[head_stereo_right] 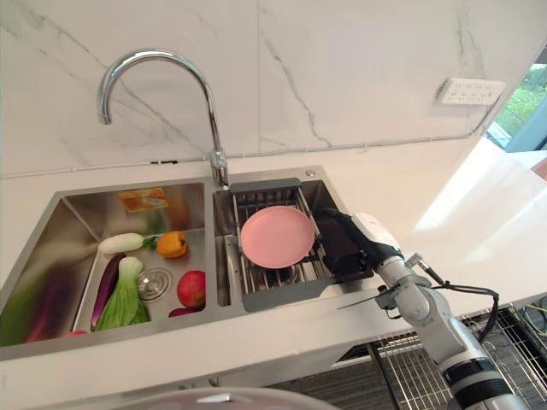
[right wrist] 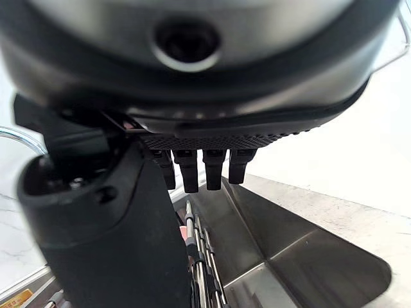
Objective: Place the dishes in the dishwasher.
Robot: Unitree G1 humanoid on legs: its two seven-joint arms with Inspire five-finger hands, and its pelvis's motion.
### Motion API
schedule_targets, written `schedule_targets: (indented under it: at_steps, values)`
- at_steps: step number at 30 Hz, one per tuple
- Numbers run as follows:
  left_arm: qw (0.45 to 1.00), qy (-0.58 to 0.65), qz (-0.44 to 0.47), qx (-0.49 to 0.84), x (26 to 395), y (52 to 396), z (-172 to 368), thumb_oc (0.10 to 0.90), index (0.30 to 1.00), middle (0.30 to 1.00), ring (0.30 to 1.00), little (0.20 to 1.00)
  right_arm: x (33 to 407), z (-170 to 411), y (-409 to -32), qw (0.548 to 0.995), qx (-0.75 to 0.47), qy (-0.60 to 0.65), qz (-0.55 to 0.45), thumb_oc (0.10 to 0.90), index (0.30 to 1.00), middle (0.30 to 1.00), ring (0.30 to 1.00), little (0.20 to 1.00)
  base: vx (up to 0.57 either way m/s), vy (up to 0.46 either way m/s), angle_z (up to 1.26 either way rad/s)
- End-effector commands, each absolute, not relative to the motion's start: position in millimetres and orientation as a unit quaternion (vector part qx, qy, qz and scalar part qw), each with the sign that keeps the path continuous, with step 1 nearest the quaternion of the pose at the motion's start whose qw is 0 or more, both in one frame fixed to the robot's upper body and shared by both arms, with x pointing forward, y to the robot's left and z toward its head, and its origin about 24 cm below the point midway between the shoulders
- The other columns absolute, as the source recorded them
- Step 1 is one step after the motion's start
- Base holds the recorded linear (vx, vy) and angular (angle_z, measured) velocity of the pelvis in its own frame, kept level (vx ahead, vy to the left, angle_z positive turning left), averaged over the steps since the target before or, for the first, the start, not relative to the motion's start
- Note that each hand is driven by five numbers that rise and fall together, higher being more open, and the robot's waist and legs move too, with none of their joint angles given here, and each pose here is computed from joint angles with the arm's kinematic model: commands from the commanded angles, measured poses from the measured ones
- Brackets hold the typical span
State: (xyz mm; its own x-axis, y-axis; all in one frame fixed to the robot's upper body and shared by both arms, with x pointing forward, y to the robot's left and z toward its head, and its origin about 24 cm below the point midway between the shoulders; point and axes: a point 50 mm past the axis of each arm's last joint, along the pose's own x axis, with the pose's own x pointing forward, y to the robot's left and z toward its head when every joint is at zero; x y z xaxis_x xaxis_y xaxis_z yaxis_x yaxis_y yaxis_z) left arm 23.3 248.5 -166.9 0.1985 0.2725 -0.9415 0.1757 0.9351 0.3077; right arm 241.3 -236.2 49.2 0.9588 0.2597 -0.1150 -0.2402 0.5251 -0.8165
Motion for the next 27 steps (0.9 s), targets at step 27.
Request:
schedule_targets:
  at_steps: [27]
  values:
    - [0.758,0.618,-0.008,0.209,37,236,-170,0.800,0.900,0.900,0.900,0.900,293,95,-212,0.738,-0.639,-0.142,0.161,0.800,0.900,0.900,0.900,0.900,0.00,0.000,0.00]
